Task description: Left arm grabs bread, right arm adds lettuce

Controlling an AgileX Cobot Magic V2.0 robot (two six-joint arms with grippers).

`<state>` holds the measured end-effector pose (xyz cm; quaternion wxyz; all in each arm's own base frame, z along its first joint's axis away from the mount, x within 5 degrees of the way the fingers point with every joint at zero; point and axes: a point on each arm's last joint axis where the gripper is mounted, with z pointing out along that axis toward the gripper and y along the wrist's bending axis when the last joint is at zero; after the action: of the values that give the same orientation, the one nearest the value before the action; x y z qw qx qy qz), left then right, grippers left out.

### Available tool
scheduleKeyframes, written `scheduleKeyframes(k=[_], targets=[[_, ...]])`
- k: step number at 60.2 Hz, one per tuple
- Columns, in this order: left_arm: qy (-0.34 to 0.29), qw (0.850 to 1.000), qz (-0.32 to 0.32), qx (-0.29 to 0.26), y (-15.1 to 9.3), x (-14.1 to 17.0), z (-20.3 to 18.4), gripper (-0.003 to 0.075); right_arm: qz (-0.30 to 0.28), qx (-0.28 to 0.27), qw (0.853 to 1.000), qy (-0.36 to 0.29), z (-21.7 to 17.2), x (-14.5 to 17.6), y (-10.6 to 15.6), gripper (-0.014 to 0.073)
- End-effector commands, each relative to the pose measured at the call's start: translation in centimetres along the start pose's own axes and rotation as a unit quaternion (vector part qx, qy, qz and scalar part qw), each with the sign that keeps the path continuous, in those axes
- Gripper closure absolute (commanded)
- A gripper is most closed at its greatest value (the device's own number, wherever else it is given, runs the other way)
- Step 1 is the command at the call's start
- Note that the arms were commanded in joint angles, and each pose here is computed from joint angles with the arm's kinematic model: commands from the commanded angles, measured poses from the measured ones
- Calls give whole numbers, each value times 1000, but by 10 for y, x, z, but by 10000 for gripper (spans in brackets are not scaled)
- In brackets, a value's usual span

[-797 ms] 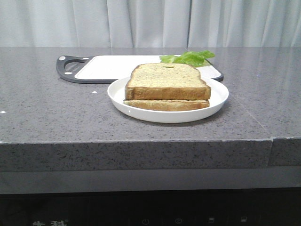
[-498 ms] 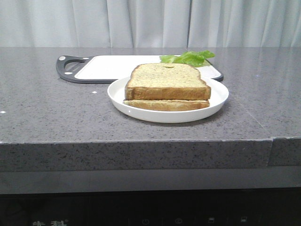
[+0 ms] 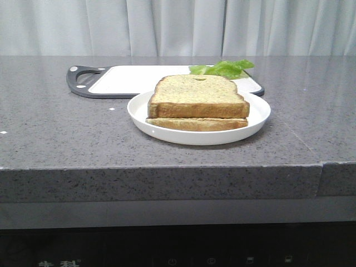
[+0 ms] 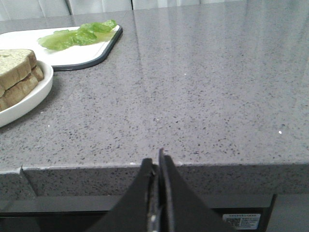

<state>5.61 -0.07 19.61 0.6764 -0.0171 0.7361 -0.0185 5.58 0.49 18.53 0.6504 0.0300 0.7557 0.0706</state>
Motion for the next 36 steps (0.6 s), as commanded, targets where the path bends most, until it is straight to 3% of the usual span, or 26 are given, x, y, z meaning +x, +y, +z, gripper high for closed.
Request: scheduleKeyframes(k=[1,26,36], targets=[[-48,999,-7,0,0,-7,-1,741,-7,2,999,-52,-2,-9,0,657],[-63,998,-7,-1,0,-9,-2,741,-10,2,998,-56,-2,-10,0,657],[-104,995,-6,1,-1,-37,-9,741,-7,-2,996,-83,-7,-25,2,657]])
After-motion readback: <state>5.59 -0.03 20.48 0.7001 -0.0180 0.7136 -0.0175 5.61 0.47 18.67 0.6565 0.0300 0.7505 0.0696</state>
